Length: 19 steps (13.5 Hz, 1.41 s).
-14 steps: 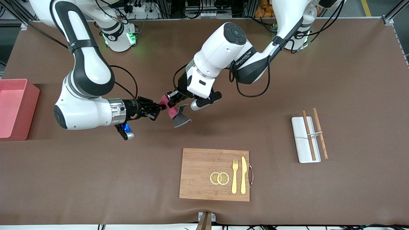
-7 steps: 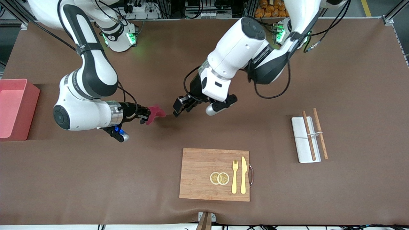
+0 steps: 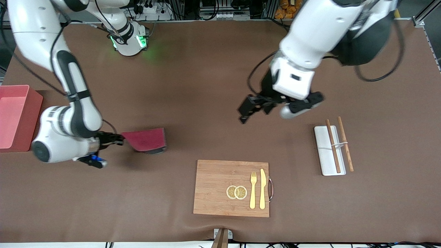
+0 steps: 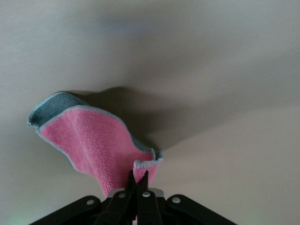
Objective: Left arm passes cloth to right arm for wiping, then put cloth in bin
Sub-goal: 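Carry the cloth toward the pink bin while the left gripper returns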
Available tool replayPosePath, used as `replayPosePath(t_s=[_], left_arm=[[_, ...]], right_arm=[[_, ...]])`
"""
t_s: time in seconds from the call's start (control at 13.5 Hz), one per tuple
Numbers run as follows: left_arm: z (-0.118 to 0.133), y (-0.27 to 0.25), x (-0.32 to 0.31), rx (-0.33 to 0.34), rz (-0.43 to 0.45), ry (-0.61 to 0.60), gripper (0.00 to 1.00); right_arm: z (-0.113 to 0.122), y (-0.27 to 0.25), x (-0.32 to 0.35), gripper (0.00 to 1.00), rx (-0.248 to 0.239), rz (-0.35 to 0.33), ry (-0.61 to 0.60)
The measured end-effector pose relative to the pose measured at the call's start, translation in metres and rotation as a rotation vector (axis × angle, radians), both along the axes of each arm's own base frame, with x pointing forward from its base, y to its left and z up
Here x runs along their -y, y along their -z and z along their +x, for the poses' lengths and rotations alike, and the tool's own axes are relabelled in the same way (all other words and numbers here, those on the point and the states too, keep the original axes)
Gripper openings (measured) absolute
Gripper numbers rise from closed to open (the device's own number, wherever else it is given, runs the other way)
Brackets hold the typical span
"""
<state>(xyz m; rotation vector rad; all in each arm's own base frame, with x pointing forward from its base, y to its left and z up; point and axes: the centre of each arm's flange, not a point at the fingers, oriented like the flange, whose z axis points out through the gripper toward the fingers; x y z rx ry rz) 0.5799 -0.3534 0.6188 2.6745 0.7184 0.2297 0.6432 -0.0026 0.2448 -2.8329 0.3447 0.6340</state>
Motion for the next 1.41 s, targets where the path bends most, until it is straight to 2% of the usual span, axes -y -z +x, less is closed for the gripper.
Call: replayPosePath(t_s=[0.22,0.44,0.67,0.81,0.96,1.19,1.41], left_arm=[[0.004,-0.015,-0.063,-0.049,0.107,0.04,1.0],[0.009,-0.025,-0.128,-0.082,0.198,0.139,1.0],[0.01,-0.032,-0.179,-0.099,0.251,0.237,1.0],[0.009,-0.03,-0.196,-0.127,0.27,0.282,1.0],[0.01,-0.026,-0.208,-0.148,0.277,0.299,1.0],[0.01,-0.024,-0.224,-0.163,0.295,0.321,1.0],[0.006,-0.02,-0.246,-0.167,0.342,0.402,1.0]], right_arm=[[-0.01,0.003,0.094,0.02,0.032,0.009,-0.109],[-0.034,0.003,0.192,0.02,0.054,0.015,-0.215],[-0.059,-0.008,0.271,0.02,0.054,-0.034,-0.292],[-0.07,-0.037,0.309,0.02,0.068,-0.077,-0.347],[-0.08,-0.096,0.328,0.02,0.05,-0.154,-0.383],[-0.092,-0.169,0.324,0.02,0.06,-0.23,-0.404],[-0.092,-0.153,0.323,0.02,0.045,-0.218,-0.412]])
